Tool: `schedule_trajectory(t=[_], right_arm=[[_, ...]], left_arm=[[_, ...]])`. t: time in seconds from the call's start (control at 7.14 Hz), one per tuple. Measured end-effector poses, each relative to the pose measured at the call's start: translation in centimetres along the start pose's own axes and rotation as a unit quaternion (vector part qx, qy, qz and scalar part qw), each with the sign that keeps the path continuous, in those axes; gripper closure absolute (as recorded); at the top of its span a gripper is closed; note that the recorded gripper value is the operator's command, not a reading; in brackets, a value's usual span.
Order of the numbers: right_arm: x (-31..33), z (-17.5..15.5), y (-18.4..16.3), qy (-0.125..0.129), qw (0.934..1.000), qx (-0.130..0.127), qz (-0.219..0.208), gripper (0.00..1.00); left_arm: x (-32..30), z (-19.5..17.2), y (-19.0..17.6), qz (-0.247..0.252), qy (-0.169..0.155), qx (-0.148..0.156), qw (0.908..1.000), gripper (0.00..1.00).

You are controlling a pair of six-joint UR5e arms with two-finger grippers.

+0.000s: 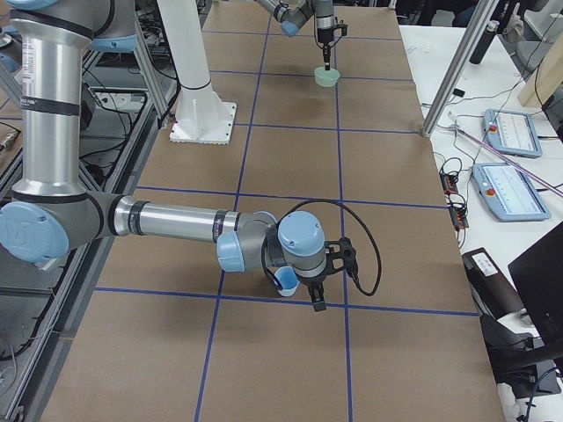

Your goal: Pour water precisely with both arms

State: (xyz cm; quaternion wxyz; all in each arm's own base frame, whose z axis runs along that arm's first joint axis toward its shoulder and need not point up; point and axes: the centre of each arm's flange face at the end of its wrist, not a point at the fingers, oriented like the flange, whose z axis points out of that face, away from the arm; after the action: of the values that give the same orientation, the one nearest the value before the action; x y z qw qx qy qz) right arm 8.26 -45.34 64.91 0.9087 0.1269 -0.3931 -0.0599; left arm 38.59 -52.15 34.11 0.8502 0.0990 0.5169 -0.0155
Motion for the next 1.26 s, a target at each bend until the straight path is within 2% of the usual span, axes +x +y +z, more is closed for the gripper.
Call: schedule_trajectory(t=[0.42,0.7,0.84,0.98,1.12,1.26], right_arm=[[0.0,0.0,0.0,0.0,1.0,0.0,0.0,0.0],[0.0,0.0,-0.1,0.0,1.0,0.0,0.0,0.0],[0.0,-0.1,-0.1,0.001,1.0,0.001,0.0,0.0],[-0.1,-0.1,-0.2,0.001,1.0,0.001,0.0,0.0],[-0.1,-0.1,-0.2,0.0,1.0,0.001,0.0,0.0],[-0.1,-0.1,-0.3,0.0,1.0,0.001,0.002,0.0]], left_arm=[[15.3,5.6,4.1,-0.02,-0.023,-0.005,0.9995,1.0],[20.2,8.2,6.1,-0.027,-0.041,-0.003,0.9988,1.0],[20.7,8.8,6.4,-0.027,-0.045,-0.002,0.9986,0.9],[20.7,9.2,6.5,-0.027,-0.048,-0.003,0.9985,0.62],[20.5,9.6,6.6,-0.027,-0.052,-0.004,0.9983,0.39],[20.3,10.0,6.6,-0.028,-0.055,-0.005,0.9981,0.0]])
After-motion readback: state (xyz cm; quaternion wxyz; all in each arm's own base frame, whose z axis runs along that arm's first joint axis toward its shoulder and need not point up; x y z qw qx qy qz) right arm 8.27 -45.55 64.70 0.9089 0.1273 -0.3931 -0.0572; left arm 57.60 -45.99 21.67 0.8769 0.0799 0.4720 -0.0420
